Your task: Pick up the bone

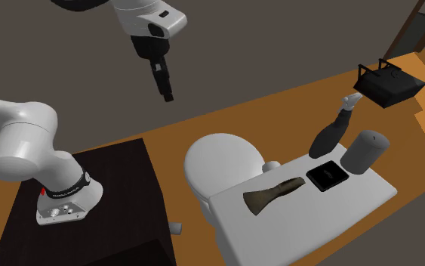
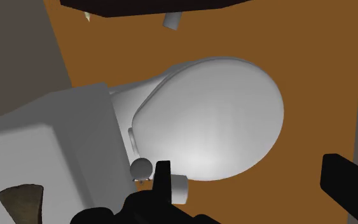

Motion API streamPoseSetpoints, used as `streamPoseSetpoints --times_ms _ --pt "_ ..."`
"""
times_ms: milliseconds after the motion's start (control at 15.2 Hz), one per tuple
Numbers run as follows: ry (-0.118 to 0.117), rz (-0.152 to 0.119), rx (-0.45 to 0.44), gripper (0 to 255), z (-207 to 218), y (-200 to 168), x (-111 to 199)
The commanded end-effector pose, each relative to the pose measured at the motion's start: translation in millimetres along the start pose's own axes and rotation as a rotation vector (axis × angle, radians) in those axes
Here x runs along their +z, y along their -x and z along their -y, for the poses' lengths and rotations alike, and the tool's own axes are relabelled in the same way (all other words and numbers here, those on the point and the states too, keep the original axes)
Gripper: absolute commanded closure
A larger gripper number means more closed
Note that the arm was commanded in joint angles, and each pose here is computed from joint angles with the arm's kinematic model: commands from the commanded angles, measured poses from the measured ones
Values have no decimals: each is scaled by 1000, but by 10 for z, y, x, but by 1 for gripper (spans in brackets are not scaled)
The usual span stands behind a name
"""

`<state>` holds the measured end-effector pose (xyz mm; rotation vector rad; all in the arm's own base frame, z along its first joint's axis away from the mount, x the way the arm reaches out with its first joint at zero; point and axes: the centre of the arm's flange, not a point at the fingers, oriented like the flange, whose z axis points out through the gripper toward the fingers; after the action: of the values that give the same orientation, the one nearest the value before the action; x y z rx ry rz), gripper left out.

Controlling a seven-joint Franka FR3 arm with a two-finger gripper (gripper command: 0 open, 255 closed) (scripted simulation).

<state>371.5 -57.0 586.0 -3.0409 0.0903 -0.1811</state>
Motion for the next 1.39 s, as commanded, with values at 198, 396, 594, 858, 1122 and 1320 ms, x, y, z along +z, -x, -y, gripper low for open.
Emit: streamPoseSetpoints --times_ms 198,396,594,858,1122,1320 --pt "20 29 -15 0 -404 -404 312" --pt "31 46 -23 0 -658 -656 492" --pt "42 63 -31 0 -912 -906 673" --pt "57 85 -42 0 -1251 -1239 917" --pt "72 108 -53 0 -1590 -1569 1163" --pt "83 124 -61 0 -1845 -1816 1349"
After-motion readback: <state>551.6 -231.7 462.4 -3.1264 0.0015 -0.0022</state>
